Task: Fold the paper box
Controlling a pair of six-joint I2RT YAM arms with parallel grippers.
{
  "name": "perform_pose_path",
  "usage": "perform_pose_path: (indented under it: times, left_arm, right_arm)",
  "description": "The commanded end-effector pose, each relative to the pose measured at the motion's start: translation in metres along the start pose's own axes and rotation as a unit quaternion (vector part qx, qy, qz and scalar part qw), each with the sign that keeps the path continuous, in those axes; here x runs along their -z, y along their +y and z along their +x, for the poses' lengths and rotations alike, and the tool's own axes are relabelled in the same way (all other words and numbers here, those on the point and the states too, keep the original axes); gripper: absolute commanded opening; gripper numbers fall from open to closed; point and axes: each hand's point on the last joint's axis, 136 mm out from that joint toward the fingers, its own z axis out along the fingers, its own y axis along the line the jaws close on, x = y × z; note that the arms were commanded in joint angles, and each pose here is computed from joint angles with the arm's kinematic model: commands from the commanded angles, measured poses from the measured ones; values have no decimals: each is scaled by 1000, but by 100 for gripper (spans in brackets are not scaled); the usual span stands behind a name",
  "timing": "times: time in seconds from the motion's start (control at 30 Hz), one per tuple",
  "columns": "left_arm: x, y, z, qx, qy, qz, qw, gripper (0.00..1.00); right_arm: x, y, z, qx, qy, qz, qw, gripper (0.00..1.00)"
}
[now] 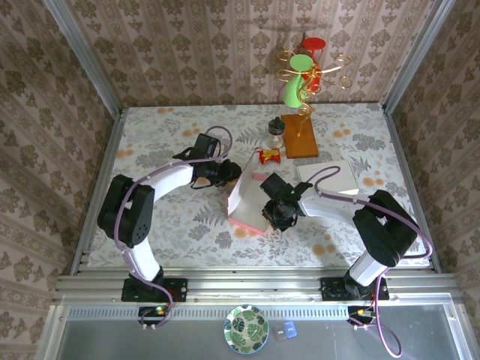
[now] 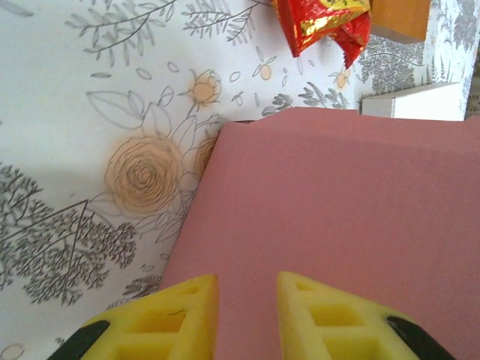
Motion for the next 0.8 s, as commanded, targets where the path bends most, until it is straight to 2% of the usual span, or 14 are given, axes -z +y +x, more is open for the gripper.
perform_pose_path:
  times: [0.0, 0.17, 0.4, 0.63, 0.77]
  left_arm:
    - [0, -11, -7, -22, 8, 17, 1000, 27]
    - [-8, -22, -7, -37, 19, 29, 999, 27]
    - [-18, -30, -8, -54, 34, 39, 997, 27]
    - [-19, -36, -11, -67, 36, 41, 996, 27]
    - [-20, -39, -13, -73, 38, 41, 996, 27]
  right_arm:
    - [7, 12, 12, -56, 18, -26, 998, 23]
    - [6, 17, 22, -72, 31, -29, 997, 27]
    - [18, 22, 23, -63, 27, -43, 997, 44]
    - [55, 30, 5, 9, -15, -71, 997, 58]
    - [87, 27, -7, 63, -52, -90, 993, 62]
